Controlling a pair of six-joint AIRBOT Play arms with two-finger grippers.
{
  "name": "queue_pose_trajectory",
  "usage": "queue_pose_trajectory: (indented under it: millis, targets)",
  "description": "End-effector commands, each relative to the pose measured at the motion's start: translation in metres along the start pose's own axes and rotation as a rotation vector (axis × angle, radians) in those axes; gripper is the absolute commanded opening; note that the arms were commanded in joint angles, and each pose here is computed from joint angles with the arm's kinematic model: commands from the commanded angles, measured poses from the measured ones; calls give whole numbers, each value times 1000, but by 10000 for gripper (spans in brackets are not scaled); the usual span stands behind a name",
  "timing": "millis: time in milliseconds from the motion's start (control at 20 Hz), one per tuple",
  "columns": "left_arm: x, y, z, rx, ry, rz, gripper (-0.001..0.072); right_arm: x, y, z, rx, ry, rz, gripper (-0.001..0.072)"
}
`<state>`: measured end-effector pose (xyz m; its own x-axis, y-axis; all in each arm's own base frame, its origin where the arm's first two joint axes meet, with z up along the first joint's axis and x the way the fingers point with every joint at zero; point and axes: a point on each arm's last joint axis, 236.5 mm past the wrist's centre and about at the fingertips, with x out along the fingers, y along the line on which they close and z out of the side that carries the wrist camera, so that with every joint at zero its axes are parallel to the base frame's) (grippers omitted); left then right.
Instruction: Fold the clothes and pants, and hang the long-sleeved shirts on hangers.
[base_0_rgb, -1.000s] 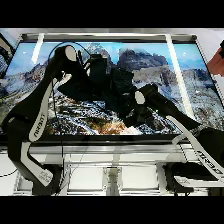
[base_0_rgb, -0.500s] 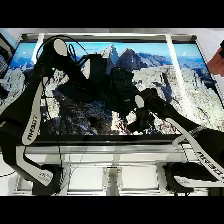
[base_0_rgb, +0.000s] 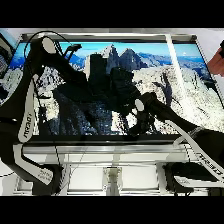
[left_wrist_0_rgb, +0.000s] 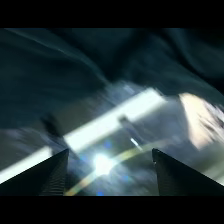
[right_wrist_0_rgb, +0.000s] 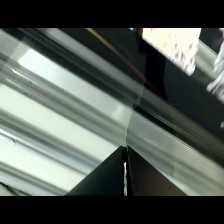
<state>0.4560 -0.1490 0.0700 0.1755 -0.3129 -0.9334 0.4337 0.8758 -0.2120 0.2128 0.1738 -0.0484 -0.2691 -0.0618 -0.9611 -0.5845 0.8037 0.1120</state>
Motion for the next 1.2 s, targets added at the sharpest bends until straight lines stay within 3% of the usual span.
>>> queue_pose_trajectory:
  millis: [0, 100, 250, 300, 350, 450, 900, 1150]
  targets:
    - [-4, 55, 25, 12, -102, 213, 595, -43, -22, 49, -20, -219, -55, 14]
    - [0, 87, 32, 17, -121, 316, 595, -103, -50, 85, 42, -446, -79, 14]
    - [23, 112, 50, -37, -197, 287, 595, -181, -101, 105, 180, -695, -83, 33]
    - [32, 119, 58, -76, -241, 248, 595, -188, -113, 102, 221, -716, -59, 77]
    - [39, 126, 65, -119, -284, 207, 595, -188, -119, 97, 253, -710, -27, 185]
    - [50, 144, 77, -240, -363, 136, 595, -181, -125, 85, 295, -669, 25, 249]
    - [82, 174, 105, -471, -457, 63, 594, -181, -113, 96, 281, -690, 86, 248]
    - [107, 163, 77, -532, -317, 9, 586, -180, -113, 96, 263, -688, 81, 248]
